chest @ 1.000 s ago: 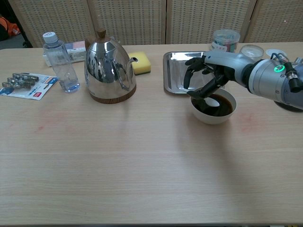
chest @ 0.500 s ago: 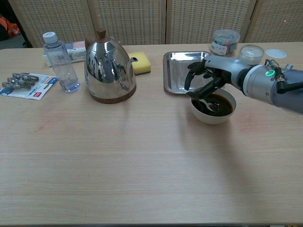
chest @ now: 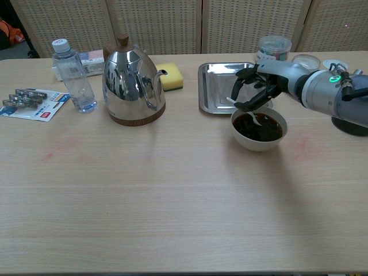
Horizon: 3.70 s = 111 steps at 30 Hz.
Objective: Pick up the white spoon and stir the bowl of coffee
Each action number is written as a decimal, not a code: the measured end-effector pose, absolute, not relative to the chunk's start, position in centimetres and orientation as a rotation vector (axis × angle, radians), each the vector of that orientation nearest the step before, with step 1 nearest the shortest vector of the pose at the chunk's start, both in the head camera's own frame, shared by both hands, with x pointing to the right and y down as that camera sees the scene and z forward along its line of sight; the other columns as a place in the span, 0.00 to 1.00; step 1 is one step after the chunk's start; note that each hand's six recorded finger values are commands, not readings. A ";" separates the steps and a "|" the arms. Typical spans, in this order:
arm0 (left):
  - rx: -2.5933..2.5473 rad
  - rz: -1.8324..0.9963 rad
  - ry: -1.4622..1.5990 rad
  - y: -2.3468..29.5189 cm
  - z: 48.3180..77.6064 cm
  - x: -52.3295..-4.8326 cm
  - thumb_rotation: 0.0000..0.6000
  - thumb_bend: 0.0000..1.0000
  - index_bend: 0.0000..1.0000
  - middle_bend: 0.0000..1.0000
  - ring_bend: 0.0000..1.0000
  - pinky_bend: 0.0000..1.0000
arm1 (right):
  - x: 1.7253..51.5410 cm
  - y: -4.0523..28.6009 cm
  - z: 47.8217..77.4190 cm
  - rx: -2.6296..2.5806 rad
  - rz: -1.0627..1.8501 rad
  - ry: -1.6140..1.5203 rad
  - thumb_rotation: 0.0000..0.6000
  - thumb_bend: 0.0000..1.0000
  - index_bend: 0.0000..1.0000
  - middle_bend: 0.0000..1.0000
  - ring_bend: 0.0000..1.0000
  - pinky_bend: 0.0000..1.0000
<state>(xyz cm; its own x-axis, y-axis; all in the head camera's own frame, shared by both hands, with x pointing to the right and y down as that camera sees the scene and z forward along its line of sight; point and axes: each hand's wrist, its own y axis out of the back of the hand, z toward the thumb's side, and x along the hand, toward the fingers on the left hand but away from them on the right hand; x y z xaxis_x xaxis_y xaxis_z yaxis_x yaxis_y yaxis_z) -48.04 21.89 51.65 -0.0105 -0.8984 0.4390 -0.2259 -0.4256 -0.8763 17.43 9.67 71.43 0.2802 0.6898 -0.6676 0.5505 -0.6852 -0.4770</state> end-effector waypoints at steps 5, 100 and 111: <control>-1.686 -1.471 1.168 22.0 51.7 -47.8 1.00 0.00 0.00 0.00 0.00 0.00 | 18.6 9.8 71.1 -2.376 1.391 -1.170 1.00 0.44 0.56 0.00 0.00 0.00; -1.703 -1.463 1.162 22.1 51.7 -47.6 1.00 0.00 0.00 0.00 0.00 0.00 | 19.6 11.7 69.9 -2.469 1.345 -1.216 1.00 0.47 0.57 0.00 0.00 0.00; -1.703 -1.466 1.176 21.9 51.6 -48.0 1.00 0.00 0.00 0.00 0.00 0.00 | 20.2 8.6 70.7 -2.385 1.360 -1.316 1.00 0.48 0.57 0.00 0.00 0.00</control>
<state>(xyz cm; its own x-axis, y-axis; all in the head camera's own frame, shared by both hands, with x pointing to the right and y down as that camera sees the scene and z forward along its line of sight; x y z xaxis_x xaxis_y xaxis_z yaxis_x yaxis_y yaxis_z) -48.04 21.89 51.57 -0.0004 -0.8964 0.4433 -0.2381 -0.4305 -0.8706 20.20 8.65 70.68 0.2293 0.7189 -0.6562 0.6325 -0.6225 -0.4609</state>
